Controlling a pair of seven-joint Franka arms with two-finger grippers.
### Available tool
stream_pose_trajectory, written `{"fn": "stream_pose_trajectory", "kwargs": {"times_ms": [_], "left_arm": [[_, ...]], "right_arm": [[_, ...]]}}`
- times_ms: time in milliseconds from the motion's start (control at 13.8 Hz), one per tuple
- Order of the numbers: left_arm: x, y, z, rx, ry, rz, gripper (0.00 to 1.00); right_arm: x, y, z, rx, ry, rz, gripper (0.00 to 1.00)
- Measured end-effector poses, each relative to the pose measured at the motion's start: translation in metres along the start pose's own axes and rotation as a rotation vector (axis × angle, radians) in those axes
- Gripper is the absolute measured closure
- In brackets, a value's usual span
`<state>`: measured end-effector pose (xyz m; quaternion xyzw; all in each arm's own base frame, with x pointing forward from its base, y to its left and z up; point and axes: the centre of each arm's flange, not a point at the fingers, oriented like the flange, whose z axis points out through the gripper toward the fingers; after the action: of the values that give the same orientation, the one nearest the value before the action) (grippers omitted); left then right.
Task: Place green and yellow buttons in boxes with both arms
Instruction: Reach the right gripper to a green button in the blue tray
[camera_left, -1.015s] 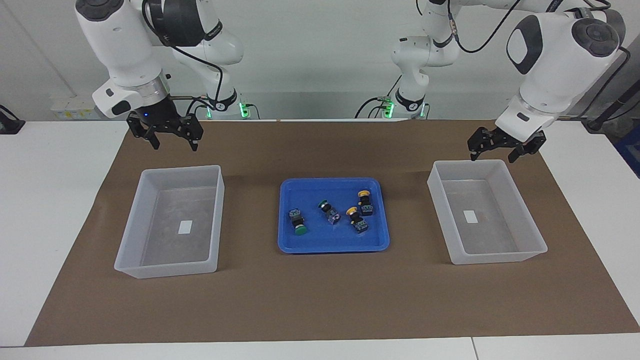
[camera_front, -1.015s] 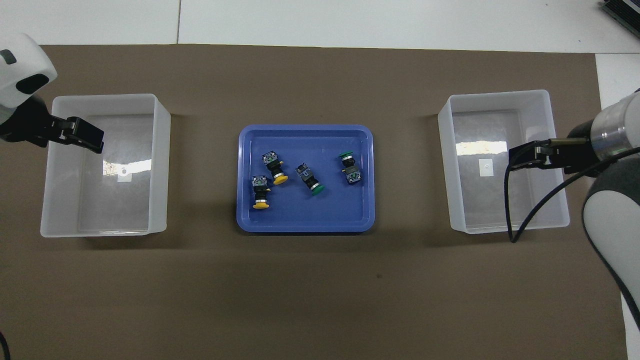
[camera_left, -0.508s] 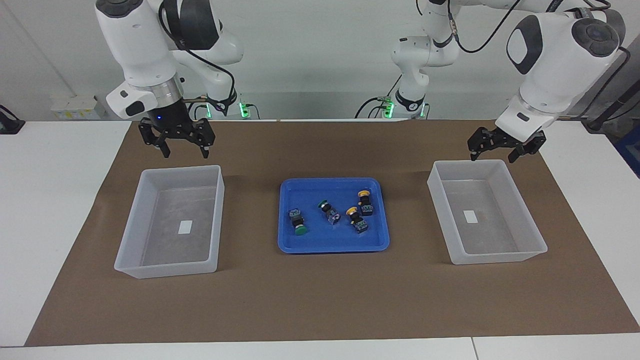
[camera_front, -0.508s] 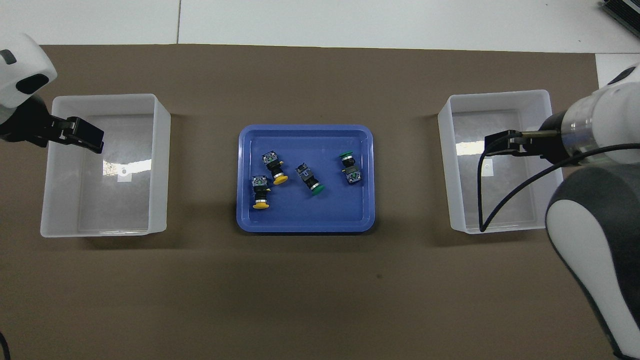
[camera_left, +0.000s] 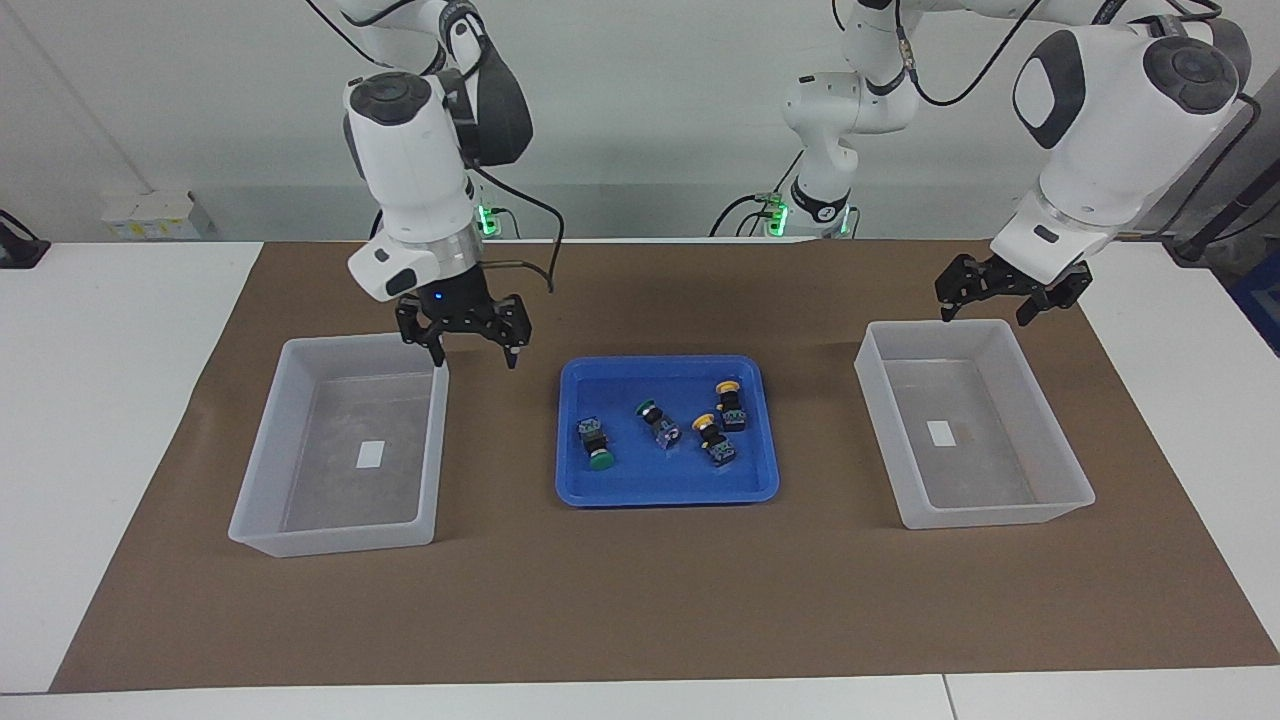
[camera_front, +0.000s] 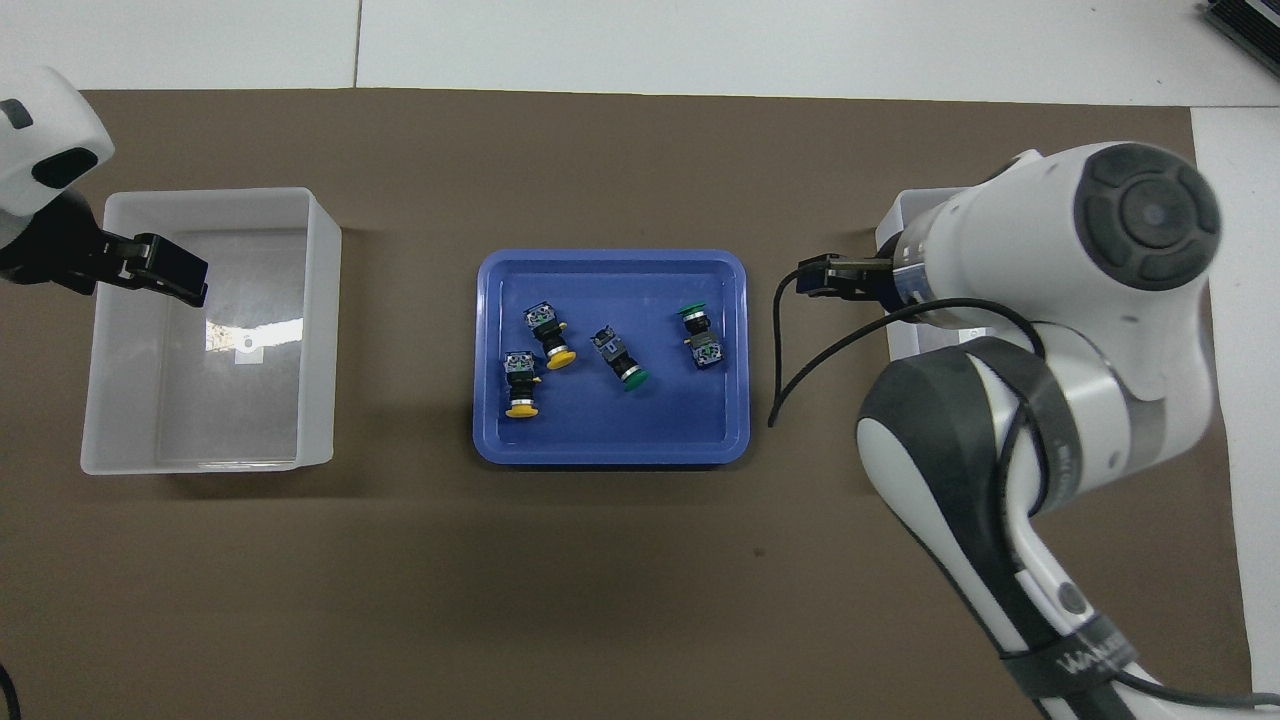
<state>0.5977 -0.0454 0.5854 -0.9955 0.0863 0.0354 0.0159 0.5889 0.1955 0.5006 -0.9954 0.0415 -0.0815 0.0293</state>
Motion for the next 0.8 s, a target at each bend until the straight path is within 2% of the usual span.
{"fn": "stream_pose_trajectory", "kwargs": {"times_ms": [290, 508, 653, 798], "left_arm": [[0.0, 0.001, 0.0, 0.0, -0.001, 0.001, 0.0], [-0.002, 0.009, -0.004, 0.0, 0.006, 0.016, 0.0], [-0.005, 0.011, -0.008, 0.001, 0.011, 0.018, 0.0], [-0.007, 0.01, -0.01, 0.001, 0.014, 0.017, 0.0]], "right_arm": [[-0.005, -0.053, 0.066, 0.031, 0.013, -0.058, 0.0], [-0.02, -0.087, 0.104, 0.025, 0.013, -0.129, 0.0], [-0.028, -0.092, 0.125, 0.013, 0.021, -0.167, 0.0], [-0.038, -0.089, 0.144, -0.001, 0.002, -0.238, 0.0]]}}
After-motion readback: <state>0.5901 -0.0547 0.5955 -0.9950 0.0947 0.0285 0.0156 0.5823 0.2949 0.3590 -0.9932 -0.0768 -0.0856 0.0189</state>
